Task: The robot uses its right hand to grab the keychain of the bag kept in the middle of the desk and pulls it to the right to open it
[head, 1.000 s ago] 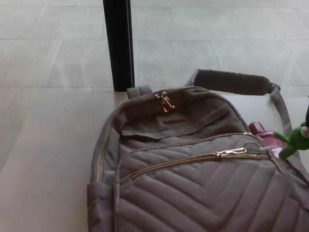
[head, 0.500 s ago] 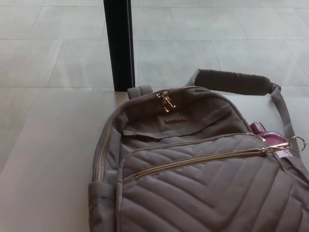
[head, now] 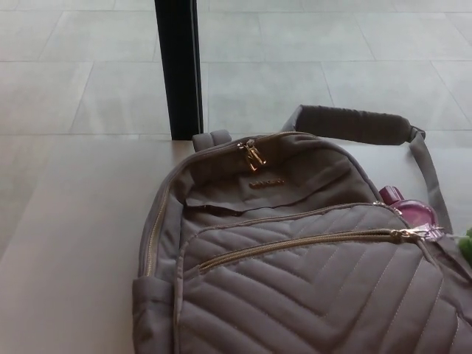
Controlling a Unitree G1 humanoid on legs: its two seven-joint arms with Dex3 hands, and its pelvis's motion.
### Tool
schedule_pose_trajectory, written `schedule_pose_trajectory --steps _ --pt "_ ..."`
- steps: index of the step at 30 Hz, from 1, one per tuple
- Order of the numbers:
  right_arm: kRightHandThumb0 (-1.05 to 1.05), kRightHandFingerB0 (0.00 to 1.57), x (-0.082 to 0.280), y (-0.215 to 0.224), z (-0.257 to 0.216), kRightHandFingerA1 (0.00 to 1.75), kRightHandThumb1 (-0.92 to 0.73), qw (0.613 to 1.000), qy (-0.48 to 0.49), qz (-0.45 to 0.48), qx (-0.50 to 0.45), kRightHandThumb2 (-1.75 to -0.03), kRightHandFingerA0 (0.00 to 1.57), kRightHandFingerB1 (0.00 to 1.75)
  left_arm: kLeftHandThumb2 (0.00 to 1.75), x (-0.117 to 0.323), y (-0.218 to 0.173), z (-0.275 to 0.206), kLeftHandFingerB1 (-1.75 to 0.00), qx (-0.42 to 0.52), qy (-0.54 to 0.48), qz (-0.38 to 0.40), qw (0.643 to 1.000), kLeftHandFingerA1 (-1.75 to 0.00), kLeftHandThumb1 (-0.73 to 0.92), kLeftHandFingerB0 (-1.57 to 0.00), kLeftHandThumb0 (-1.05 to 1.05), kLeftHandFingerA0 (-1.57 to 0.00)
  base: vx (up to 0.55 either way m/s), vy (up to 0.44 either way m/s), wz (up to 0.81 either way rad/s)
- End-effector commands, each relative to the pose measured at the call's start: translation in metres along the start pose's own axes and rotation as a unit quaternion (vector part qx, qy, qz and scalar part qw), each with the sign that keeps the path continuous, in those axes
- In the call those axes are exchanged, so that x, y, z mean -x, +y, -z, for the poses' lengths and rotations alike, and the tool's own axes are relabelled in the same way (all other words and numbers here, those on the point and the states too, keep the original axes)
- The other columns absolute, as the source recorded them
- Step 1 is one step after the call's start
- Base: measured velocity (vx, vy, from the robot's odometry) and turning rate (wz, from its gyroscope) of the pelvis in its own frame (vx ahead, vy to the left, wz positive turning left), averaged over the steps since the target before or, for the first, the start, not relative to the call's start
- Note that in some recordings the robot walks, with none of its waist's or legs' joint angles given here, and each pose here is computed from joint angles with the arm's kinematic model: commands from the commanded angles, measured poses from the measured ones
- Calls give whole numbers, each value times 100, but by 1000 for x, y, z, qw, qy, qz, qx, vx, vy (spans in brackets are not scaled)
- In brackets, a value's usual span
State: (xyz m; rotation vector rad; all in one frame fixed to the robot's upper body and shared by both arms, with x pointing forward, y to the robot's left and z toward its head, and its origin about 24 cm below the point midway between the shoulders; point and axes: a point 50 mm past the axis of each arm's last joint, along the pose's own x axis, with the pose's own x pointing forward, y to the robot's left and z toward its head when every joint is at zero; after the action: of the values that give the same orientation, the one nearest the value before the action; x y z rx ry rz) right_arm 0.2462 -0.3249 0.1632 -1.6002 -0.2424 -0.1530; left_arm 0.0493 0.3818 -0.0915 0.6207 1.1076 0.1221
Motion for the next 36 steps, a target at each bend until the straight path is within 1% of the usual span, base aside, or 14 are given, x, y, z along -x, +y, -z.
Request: schedule_pose_trajectory --steps 1,3,4,8,9,15,18,24,25,26,27,29,30,36 --pt "-105 0 7 -6 4 9 -59 992 35 -117 18 -101 0 3 74 1 0 5 -49 20 14 -1 1000 -64 92 -66 -93 -78 0 0 0" --pt "-105 0 7 -6 4 9 -59 992 38 -122 16 -101 0 3 74 1 0 6 -49 20 14 -1 1000 -64 92 -66 -93 -78 0 0 0" --pt "-103 0 12 -8 10 0 -71 989 52 -140 15 -62 0 0 77 2 0 5 -47 8 8 0 1000 -59 92 -64 -88 -76 0 0 0" --pt "-104 0 22 -13 25 0 -74 989 80 -125 0 -63 0 0 78 2 0 5 -48 8 8 3 1000 -59 92 -61 -89 -77 0 0 0" --pt "-104 0 25 -15 31 18 -60 987 101 -123 -8 -102 0 0 76 2 0 6 -47 11 8 4 1000 -56 92 -63 -89 -73 0 0 0" --pt "-105 0 64 -19 93 0 -80 952 284 -41 -102 -65 0 0 77 2 1 5 -46 13 7 0 1000 -55 92 -62 -88 -74 0 0 0" --pt "-105 0 108 -6 140 35 -65 891 433 -10 -135 -112 0 19 77 1 2 2 -46 9 5 0 1000 -54 92 -64 -89 -76 0 0 0" --pt "-82 0 166 32 158 58 -54 781 564 64 -260 -97 2 29 78 1 8 2 -47 37 9 -20 999 -59 92 -62 -93 -80 0 0 0" --pt "-77 0 179 41 158 72 -70 754 582 74 -295 -59 1 39 78 2 10 3 -46 41 7 -21 999 -57 92 -64 -89 -77 0 0 0" --pt "-76 3 187 47 157 64 -53 743 593 62 -303 -94 4 27 77 2 10 4 -46 48 8 -22 999 -57 92 -63 -89 -76 0 0 0" --pt "-71 0 204 61 154 75 -69 715 612 48 -334 -61 9 32 77 2 11 4 -48 61 8 -26 998 -61 92 -62 -88 -76 0 0 0" --pt "-61 3 221 81 149 144 -59 639 652 74 -402 -61 96 45 79 2 12 4 -48 60 8 -28 998 -58 92 -60 -90 -73 0 0 0" --pt "-57 0 228 93 145 157 -62 582 671 95 -449 -60 96 38 79 2 14 4 -45 59 9 -29 998 -56 92 -59 -86 -75 0 0 0" --pt "-62 0 242 119 130 92 -49 490 672 98 -546 -86 47 38 75 2 19 5 -46 103 17 -34 994 -59 92 -58 -90 -77 0 0 0"
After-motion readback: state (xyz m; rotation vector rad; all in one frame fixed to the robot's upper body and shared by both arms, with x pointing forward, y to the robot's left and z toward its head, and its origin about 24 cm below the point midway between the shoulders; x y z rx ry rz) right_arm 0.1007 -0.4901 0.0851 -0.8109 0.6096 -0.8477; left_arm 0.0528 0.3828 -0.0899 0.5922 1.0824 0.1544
